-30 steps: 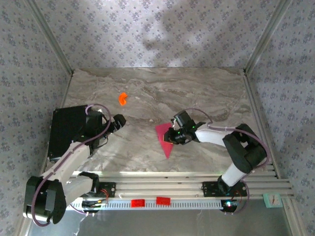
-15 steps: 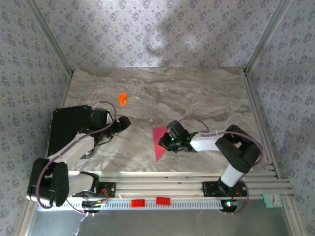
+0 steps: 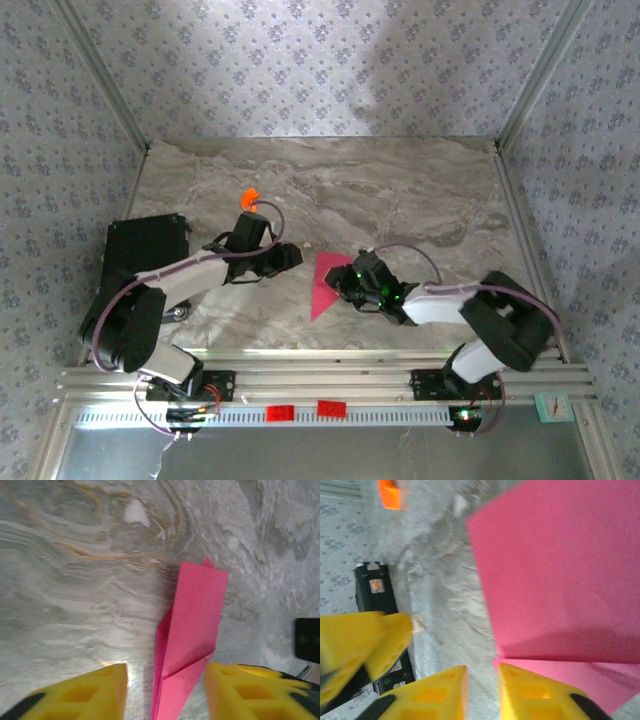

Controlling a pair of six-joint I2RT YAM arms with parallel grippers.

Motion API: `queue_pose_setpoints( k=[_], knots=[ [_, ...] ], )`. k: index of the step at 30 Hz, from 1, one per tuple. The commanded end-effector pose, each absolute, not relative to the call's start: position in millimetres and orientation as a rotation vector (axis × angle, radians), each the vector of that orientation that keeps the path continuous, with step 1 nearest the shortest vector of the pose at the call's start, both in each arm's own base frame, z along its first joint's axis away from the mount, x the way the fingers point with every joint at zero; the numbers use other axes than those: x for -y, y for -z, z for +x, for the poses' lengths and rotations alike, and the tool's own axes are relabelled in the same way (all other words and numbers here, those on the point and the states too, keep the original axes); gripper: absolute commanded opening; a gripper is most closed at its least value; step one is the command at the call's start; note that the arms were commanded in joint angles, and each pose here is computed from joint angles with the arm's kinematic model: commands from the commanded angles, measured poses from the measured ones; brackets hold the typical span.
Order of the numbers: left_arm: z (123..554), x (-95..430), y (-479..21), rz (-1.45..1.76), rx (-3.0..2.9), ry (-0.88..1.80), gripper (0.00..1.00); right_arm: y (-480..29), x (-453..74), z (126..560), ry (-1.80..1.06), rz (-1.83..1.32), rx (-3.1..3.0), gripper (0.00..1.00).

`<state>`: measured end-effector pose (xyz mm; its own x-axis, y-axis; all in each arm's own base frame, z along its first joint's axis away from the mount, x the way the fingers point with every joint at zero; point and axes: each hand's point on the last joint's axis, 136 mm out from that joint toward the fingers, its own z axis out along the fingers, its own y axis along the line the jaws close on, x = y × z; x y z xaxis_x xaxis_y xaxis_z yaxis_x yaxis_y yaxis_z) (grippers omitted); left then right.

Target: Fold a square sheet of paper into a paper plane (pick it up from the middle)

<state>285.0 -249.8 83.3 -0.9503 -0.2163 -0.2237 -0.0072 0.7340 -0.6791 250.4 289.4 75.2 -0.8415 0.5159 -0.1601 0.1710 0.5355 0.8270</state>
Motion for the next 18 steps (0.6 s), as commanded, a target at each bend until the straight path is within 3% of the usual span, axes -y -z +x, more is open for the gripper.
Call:
queue_pose_setpoints(
  k=[1, 9, 18],
  knots=[
    [291.6, 274.0, -95.8, -0.117, -2.622, 1.141, 0.36, -70.6, -254.8, 249.0, -0.984, 0.518, -2.437, 0.28],
    [294.1, 313.5, -76.3, -0.035, -2.721, 1.249, 0.11, -56.0, -215.3, 247.3, -0.978, 0.612, -2.558, 0.34],
    [295.0, 322.5, -47.5, -0.047, -2.808, 1.204, 0.05, -57.2, -219.5, 244.0, -1.06, 0.494, -2.619, 0.44]
  ],
)
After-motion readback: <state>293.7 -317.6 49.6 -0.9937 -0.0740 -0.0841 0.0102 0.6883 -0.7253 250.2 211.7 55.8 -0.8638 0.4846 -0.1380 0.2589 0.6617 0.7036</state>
